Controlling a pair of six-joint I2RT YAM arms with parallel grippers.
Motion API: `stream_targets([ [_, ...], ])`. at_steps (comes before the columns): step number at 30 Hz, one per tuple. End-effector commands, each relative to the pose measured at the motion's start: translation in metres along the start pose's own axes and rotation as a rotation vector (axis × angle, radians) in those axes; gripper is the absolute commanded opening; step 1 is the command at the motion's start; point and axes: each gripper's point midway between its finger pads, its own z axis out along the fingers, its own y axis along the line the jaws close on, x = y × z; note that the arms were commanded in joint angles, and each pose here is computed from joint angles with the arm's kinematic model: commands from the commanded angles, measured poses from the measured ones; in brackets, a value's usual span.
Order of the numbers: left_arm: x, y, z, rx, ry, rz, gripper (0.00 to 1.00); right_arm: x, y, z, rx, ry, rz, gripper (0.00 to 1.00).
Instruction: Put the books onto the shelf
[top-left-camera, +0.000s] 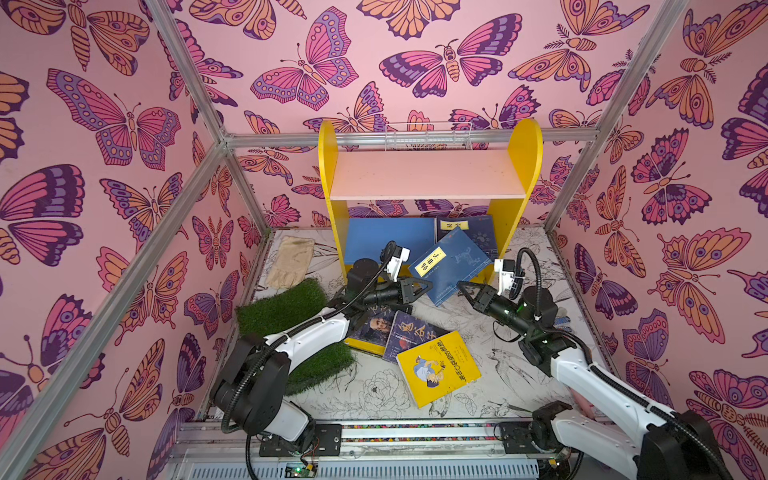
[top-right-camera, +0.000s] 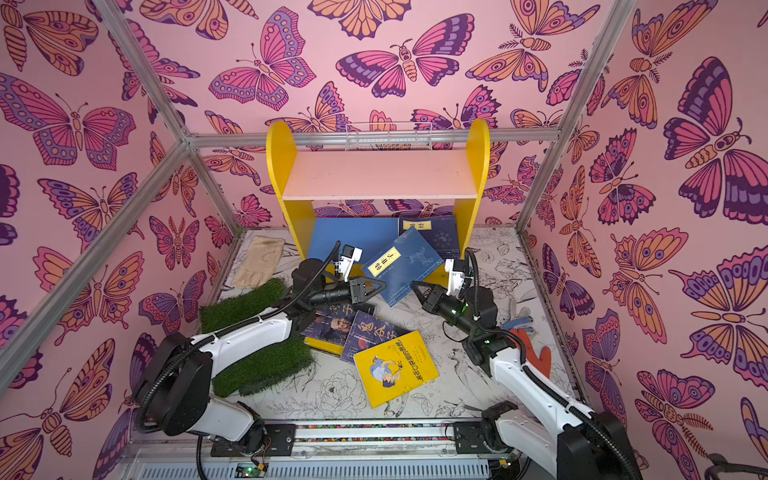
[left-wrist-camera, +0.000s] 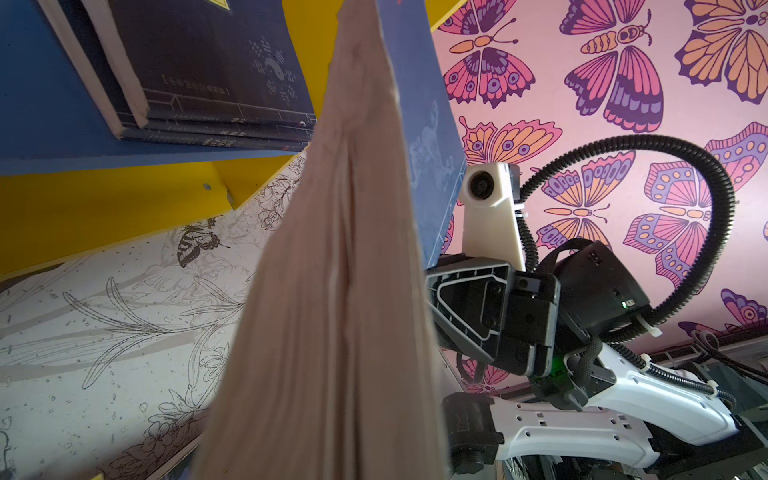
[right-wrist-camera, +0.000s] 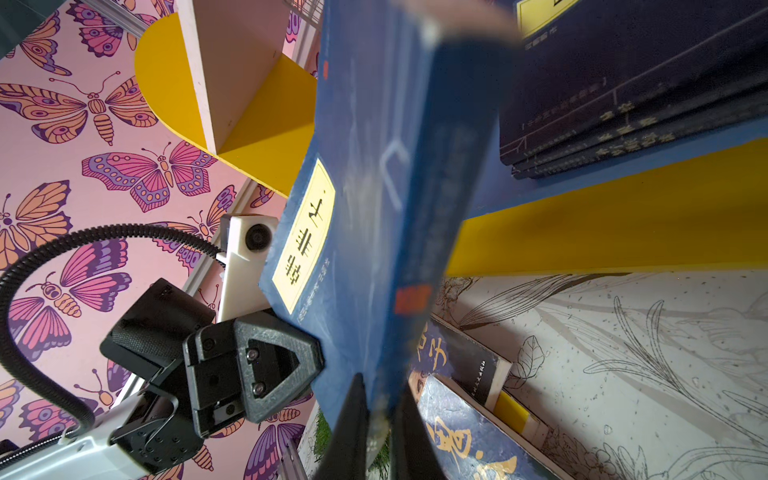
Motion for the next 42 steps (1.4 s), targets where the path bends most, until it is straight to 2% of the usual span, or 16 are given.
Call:
stream_targets([
  [1, 0.012, -0.018, 0.001, 0.082, 0.055, 0.047, 0.00, -0.018, 0.021, 0.002, -0.065, -0.053, -0.034, 0.00],
  [2, 0.011, -0.018, 0.001, 0.082, 0.053, 0.048, 0.00, -0.018, 0.022, 0.003, -0.073, -0.048, -0.034, 0.00],
  [4, 0.011, -0.019, 0.001, 0.085, 0.055, 0.051, 0.00, -0.017, 0.022, 0.004, -0.067, -0.037, -0.030, 0.07],
  [17, 0.017, -0.013, 0.005, 0.079, 0.072, 0.034, 0.00, -0.025, 0.023, 0.006, -0.069, -0.071, -0.020, 0.17],
  [27, 0.016, -0.005, 0.005, 0.033, 0.055, 0.037, 0.00, -0.026, 0.022, 0.006, -0.064, -0.080, -0.013, 0.00],
  [28, 0.012, 0.001, 0.004, -0.001, 0.037, 0.032, 0.02, -0.026, 0.020, 0.005, -0.056, -0.086, -0.003, 0.00],
  [30, 0.005, 0.022, -0.002, -0.118, -0.016, 0.009, 0.27, -0.029, 0.015, 0.005, -0.040, -0.113, 0.011, 0.00],
  [33, -0.007, 0.065, -0.024, -0.384, -0.119, -0.020, 0.58, -0.039, 0.009, 0.003, -0.023, -0.179, 0.033, 0.00],
  [35, -0.009, 0.089, -0.044, -0.549, -0.171, -0.031, 0.67, -0.047, 0.011, 0.004, -0.031, -0.217, 0.041, 0.00],
  [37, -0.009, 0.102, -0.062, -0.655, -0.210, -0.031, 0.71, -0.056, 0.016, 0.007, -0.044, -0.242, 0.045, 0.00],
  [42, -0.002, 0.107, -0.076, -0.702, -0.223, -0.035, 0.71, -0.081, 0.024, 0.016, -0.048, -0.315, 0.056, 0.00],
])
